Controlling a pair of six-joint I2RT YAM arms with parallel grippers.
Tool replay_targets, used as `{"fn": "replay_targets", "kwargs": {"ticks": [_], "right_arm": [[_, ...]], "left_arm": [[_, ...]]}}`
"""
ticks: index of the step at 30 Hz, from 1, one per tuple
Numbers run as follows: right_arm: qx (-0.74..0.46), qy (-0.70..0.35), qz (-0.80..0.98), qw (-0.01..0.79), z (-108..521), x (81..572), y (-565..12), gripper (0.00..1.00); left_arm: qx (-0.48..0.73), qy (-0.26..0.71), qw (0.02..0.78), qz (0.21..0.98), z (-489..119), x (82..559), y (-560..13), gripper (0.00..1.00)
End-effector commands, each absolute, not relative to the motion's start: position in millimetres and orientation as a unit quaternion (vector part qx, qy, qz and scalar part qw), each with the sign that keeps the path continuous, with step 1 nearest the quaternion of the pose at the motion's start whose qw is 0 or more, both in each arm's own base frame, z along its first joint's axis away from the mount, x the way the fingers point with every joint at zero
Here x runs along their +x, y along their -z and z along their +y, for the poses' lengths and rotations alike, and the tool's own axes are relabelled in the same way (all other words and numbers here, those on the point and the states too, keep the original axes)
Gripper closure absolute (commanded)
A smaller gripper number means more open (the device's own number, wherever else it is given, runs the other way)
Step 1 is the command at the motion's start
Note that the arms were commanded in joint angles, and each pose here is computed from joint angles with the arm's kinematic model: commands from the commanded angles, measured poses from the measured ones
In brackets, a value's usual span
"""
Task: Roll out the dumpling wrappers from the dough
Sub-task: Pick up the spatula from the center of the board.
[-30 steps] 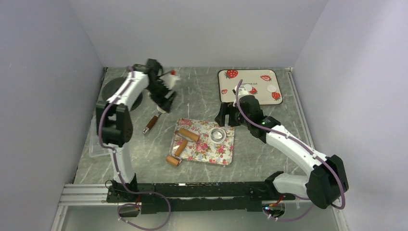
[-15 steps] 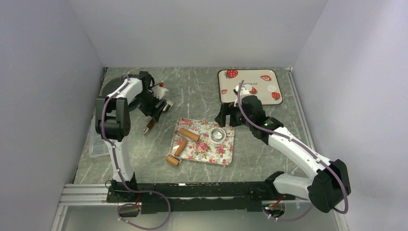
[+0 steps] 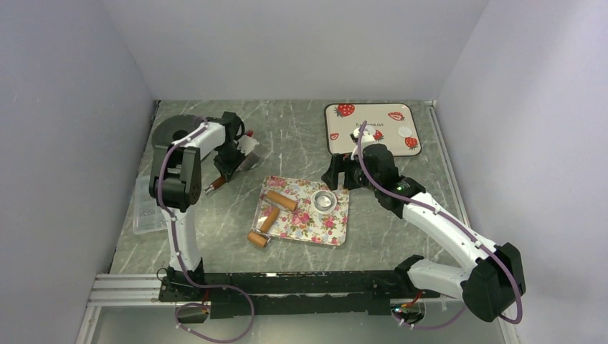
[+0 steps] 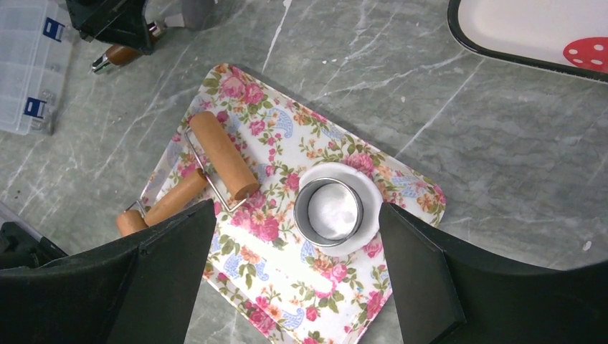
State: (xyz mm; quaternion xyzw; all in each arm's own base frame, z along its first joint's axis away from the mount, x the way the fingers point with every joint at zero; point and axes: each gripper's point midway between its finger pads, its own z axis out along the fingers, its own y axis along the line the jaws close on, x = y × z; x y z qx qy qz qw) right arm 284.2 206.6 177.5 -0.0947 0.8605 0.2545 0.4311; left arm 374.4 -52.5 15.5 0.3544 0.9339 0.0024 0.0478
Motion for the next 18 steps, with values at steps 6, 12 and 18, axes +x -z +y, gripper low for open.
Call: {"fn": "replay_targets", "kwargs": {"ticks": [6,12,18], "right_arm": [[-0.106,-0.267,0.834,0.47,210.9,293.2,-208.3,0.12],[-0.103,-0.309,0.787,0.524,225.8,304.9,-252.5,0.13],[-0.083,-0.379,0.708,0.59,272.0,328.9,-324.7,0.15]], "left_arm": [[0.245,0.263,0.135,0.923,-115.0,393.7,-95.0,1.0],[0.129,0.437,0.228,0.86,-148.7,414.8,-207.8,1.0],[0.034,0.514,0.241,0.822,-164.0,412.9,-248.8,1.0]]}}
